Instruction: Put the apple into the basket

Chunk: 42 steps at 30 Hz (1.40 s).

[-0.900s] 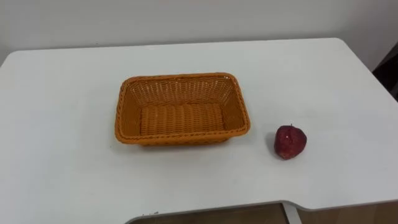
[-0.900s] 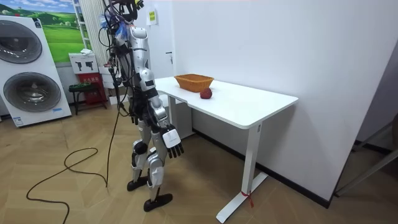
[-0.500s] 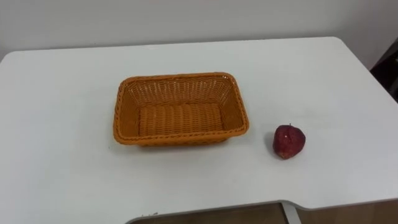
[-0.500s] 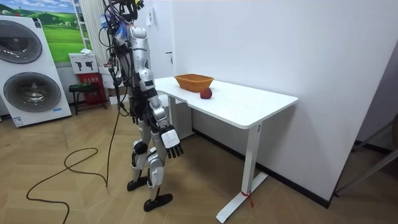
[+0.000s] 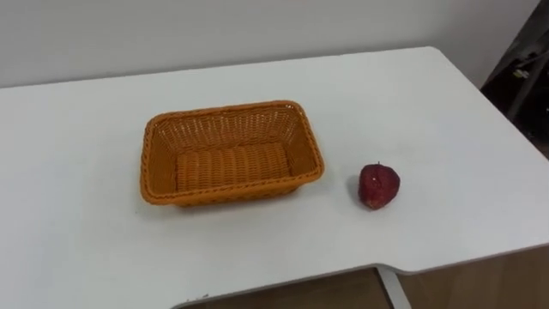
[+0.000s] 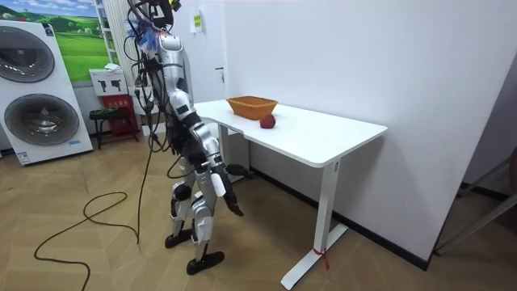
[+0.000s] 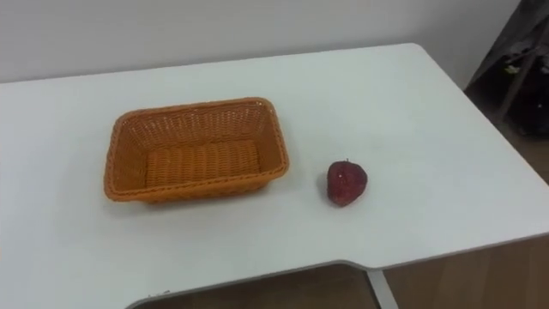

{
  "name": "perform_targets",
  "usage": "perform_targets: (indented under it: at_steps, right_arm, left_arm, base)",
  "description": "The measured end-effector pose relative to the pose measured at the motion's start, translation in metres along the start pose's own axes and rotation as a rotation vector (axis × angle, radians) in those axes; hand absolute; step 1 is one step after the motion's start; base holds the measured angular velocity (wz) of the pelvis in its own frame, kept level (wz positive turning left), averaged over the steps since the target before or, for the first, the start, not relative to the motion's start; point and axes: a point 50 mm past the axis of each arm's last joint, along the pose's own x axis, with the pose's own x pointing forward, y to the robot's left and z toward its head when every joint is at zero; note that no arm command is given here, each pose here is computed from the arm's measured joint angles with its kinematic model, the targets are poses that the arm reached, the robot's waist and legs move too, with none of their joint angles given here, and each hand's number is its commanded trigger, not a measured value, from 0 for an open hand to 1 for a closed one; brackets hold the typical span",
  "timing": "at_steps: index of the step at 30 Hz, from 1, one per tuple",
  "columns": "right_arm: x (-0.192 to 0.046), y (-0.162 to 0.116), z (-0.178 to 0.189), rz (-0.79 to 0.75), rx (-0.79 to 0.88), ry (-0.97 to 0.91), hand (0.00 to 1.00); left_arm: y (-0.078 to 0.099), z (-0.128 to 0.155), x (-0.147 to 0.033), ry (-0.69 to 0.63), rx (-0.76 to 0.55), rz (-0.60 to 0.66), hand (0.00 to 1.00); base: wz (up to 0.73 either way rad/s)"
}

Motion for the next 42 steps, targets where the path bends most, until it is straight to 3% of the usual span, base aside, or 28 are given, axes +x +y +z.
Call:
perform_targets:
  at_steps: [8, 11, 19, 26, 32, 42]
  right_arm:
    - [-0.018, 0.039, 0.045, -0.039, 0.154, -0.176, 0.0]
    - [-0.046, 0.068, 0.076, 0.005, 0.168, -0.37, 0.0]
    - [-0.102, 0.105, 0.108, 0.079, 0.049, -0.804, 0.0]
    - [-0.131, 0.131, 0.094, 0.284, -0.167, -1.019, 0.0]
    - [-0.139, 0.149, 0.063, 0.529, -0.379, -1.002, 0.0]
    - [-0.149, 0.165, 0.034, 0.819, -0.585, -0.935, 0.0]
  left_arm:
    - [0.005, 0.0, 0.0, -0.006, -0.05, 0.025, 0.0]
    - [0.007, 0.004, 0.0, -0.029, -0.053, 0.03, 0.0]
    - [0.0, 0.007, -0.001, -0.055, 0.009, 0.005, 0.0]
    - [-0.005, 0.012, -0.001, -0.083, 0.062, -0.019, 0.0]
    - [-0.009, 0.016, -0.002, -0.112, 0.086, -0.06, 0.0]
    - [-0.006, 0.018, -0.001, -0.117, 0.096, -0.079, 0.0]
  base:
    - [-0.06]
    - [-0.01]
    - [0.0]
    - [0.0]
    - [-0.02]
    - [0.02]
